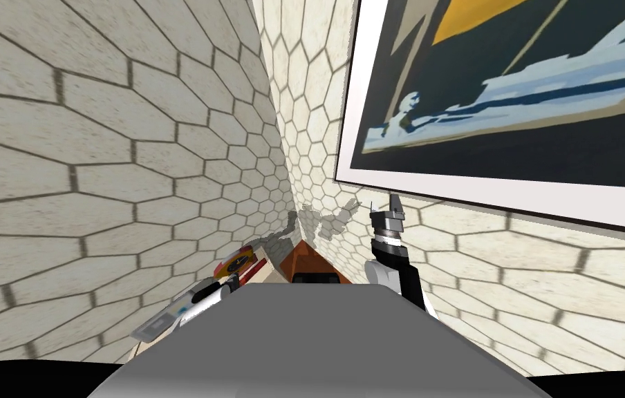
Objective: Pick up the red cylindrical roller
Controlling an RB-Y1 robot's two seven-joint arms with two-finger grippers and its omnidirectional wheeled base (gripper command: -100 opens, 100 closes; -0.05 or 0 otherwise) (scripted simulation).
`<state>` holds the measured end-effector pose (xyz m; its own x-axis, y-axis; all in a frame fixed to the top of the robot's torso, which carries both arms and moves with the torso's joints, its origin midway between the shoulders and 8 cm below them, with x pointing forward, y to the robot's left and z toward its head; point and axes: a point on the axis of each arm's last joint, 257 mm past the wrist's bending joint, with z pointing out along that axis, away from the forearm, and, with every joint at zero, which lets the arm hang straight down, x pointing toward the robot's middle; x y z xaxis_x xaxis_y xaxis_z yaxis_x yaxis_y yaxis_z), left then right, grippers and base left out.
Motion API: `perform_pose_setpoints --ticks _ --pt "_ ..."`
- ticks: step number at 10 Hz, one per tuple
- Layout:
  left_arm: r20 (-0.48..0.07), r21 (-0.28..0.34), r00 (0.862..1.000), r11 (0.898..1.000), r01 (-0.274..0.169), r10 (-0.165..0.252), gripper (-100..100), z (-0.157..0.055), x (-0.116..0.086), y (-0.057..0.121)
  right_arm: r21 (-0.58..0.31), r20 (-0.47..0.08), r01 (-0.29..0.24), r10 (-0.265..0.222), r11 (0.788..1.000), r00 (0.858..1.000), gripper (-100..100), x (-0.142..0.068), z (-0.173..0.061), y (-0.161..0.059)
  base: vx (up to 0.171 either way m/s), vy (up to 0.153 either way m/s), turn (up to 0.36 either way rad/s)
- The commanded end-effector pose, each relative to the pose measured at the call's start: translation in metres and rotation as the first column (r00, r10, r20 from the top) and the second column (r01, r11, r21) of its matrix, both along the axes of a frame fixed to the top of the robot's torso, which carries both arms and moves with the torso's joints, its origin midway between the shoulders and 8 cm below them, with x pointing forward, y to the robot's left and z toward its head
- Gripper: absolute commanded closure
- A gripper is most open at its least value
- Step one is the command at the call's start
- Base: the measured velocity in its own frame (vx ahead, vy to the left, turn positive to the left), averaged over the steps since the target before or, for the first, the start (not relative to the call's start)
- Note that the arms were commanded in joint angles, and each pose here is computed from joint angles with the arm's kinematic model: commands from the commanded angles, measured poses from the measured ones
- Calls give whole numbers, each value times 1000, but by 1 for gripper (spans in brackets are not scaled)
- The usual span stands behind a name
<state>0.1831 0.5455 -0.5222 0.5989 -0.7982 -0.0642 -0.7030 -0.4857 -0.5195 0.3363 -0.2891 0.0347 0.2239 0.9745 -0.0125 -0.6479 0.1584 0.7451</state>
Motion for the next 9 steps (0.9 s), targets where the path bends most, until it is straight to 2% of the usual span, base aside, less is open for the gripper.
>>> perform_pose_setpoints --ticks 1,4,5,7,8,9 --pt "-25 -20 1000 1000 -20 19 -100 -7 -8 0 0 0 0 0 1000 1000 0 0 0 0 90 20 22" --pt "-106 -75 991 993 -91 82 -100 -27 -51 -2 0 0 0 0 1000 1000 0 0 0 0 86 34 39" --pt "-106 -75 991 993 -91 82 -100 -27 -51 -2 0 0 0 0 1000 1000 0 0 0 0 67 29 13" --pt "-144 -98 984 988 -122 107 -100 -35 -71 -5 0 0 0 0 1000 1000 0 0 0 0 54 37 19" --pt "-133 -91 986 989 -113 100 -100 -32 -65 -4 0 0 0 0 1000 1000 0 0 0 0 28 20 3" --pt "-135 -92 986 989 -114 101 0 -33 -66 -4 0 0 0 0 1000 1000 0 0 0 0 0 0 0"
